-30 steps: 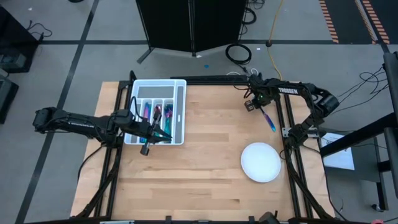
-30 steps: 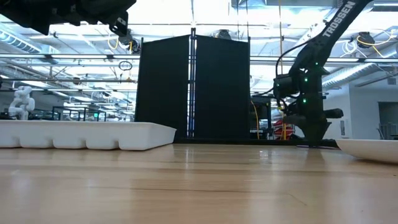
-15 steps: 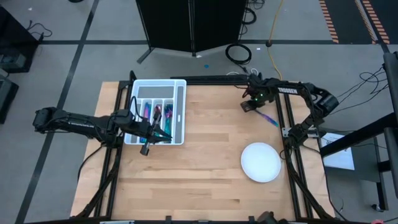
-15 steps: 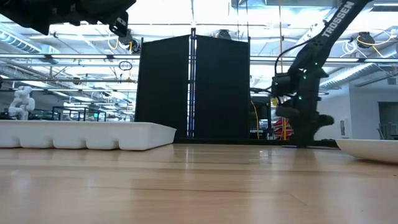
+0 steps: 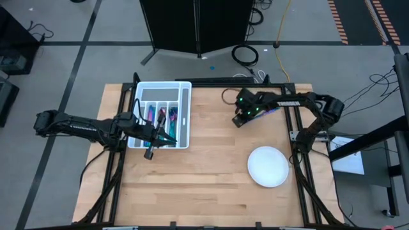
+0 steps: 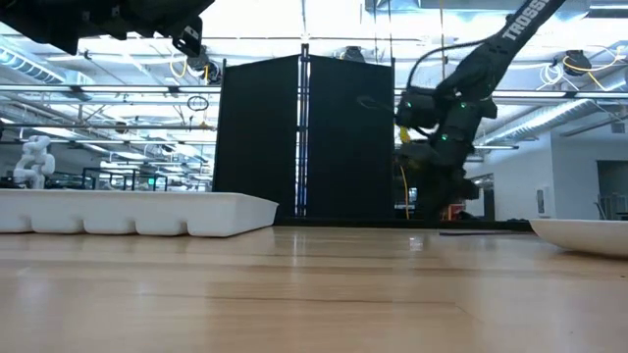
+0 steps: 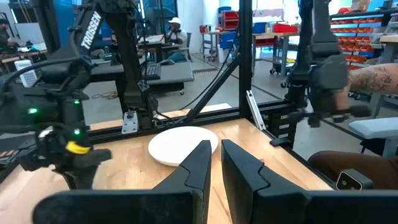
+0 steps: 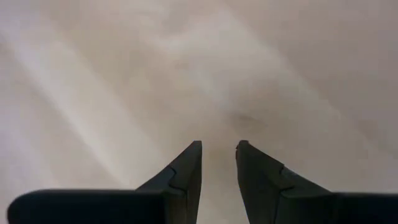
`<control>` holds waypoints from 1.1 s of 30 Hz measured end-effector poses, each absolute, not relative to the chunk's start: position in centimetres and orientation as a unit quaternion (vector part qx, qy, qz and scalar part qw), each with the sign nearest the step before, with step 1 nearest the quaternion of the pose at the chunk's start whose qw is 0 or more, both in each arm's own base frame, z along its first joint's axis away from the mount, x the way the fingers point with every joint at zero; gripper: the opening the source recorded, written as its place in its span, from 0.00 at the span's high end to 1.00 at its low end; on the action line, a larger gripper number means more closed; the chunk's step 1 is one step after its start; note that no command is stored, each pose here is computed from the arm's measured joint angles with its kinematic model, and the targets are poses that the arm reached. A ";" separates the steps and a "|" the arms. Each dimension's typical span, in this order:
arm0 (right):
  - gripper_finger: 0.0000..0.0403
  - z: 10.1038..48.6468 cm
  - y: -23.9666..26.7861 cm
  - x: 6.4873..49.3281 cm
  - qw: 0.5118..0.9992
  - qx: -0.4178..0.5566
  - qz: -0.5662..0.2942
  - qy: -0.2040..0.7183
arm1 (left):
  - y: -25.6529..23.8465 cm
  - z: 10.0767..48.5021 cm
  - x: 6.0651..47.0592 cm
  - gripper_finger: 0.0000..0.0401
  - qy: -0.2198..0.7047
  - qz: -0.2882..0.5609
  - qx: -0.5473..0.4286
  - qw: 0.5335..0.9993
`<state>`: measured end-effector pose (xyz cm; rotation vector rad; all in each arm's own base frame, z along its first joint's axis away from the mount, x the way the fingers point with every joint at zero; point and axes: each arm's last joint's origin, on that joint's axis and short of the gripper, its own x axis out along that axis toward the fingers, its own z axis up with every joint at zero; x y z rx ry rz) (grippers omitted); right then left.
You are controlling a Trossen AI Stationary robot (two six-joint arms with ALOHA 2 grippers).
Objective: Sort silverware
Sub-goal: Put the iridescent knife into the white silverware tray
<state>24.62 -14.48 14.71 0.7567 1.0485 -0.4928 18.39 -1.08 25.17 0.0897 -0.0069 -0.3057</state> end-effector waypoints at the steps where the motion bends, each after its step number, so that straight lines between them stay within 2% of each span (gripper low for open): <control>1: 0.79 14.8 -13.9 25.2 0.781 0.338 -0.216 0.479 | -1.1 25.2 18.4 0.90 -0.003 -0.152 0.045 0.987; 4: 0.79 15.4 -13.1 26.2 0.789 0.322 -0.253 0.458 | -1.1 25.2 18.4 0.90 -0.003 -0.152 0.044 0.987; 10: 0.82 16.1 -13.0 25.8 0.746 0.324 -0.402 0.420 | -1.1 25.2 18.4 0.90 -0.003 -0.152 0.041 0.987; 14: 0.85 15.9 -12.9 25.4 0.720 0.355 -0.423 0.421 | -1.1 25.2 18.4 0.90 -0.002 -0.152 0.041 0.987; 19: 0.86 15.9 -12.9 25.5 0.717 0.368 -0.427 0.411 | -1.1 25.2 18.4 0.90 -0.002 -0.152 0.041 0.987; 23: 0.86 15.6 -13.3 24.4 0.654 0.418 -0.486 0.402 | -1.1 25.2 18.4 0.90 -0.002 -0.153 0.041 0.987; 29: 0.86 15.2 -13.0 21.8 0.538 0.402 -0.605 0.428 | -1.1 25.2 18.4 0.90 -0.002 -0.153 0.041 0.987; 31: 0.86 15.2 -13.1 21.3 0.521 0.399 -0.617 0.434 | -1.1 25.2 18.4 0.90 -0.002 -0.152 0.041 0.987; 33: 0.86 15.2 -13.4 21.3 0.527 0.396 -0.615 0.432 | -1.1 25.2 18.4 0.90 -0.002 -0.152 0.041 0.987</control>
